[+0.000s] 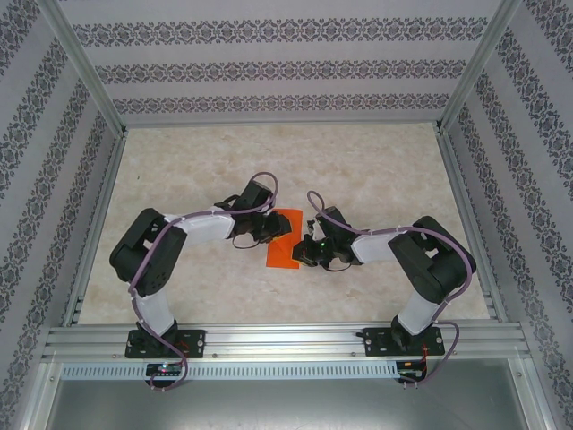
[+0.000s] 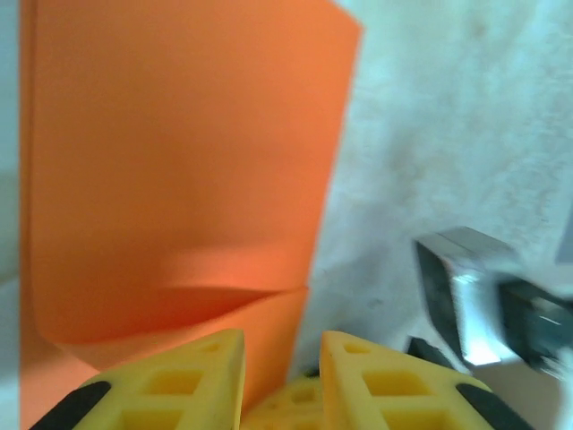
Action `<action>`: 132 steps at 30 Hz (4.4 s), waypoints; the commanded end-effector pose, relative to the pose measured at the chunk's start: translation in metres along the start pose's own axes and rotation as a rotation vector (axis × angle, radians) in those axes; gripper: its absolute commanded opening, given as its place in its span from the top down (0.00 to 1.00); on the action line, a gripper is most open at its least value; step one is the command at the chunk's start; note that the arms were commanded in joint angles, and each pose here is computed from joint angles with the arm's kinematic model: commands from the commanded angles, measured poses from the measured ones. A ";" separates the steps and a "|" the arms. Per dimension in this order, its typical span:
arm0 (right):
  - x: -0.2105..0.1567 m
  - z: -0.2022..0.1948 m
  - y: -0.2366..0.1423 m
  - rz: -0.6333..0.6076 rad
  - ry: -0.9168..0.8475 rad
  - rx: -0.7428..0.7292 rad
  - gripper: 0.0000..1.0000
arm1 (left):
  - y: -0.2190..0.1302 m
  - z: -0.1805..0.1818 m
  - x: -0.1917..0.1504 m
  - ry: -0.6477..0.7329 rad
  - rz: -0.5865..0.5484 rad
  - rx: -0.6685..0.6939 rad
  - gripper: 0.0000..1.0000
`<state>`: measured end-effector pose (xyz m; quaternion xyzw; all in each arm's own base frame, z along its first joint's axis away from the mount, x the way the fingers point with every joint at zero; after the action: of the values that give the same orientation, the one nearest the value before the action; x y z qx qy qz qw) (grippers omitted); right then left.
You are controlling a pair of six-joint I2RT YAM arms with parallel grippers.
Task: Fold a paper plane with a square sheet of paper (pick it up from the middle)
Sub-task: Fold the triangle a second time at the center of the table.
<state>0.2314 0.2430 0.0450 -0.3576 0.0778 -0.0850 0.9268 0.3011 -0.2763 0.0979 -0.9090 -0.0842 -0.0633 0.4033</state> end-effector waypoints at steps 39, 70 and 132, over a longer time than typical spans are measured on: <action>-0.019 -0.047 0.021 0.062 0.052 -0.191 0.95 | 0.032 0.049 -0.035 -0.085 0.003 0.135 0.84; -0.025 -0.063 0.016 0.066 0.051 -0.277 0.99 | 0.022 0.051 0.006 -0.060 -0.035 0.102 0.80; -0.009 0.010 -0.002 0.000 -0.040 -0.099 0.95 | 0.039 0.065 -0.013 -0.026 0.088 0.002 0.77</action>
<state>0.2330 0.2519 0.0491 -0.3823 0.0587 -0.0794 0.9188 0.3102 -0.2659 0.0564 -0.9317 -0.0530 -0.0607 0.3542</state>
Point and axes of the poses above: each hand's point on the last joint's axis, 136 mm out from that joint toward the fingers, its own y axis out along the fingers, its own z axis along the line the jaws close on, x = y × z, the point moved 5 cm from there along -y, back along the fingers, and after that the axes turned 9 degrees about y, right-handed, at the moved point
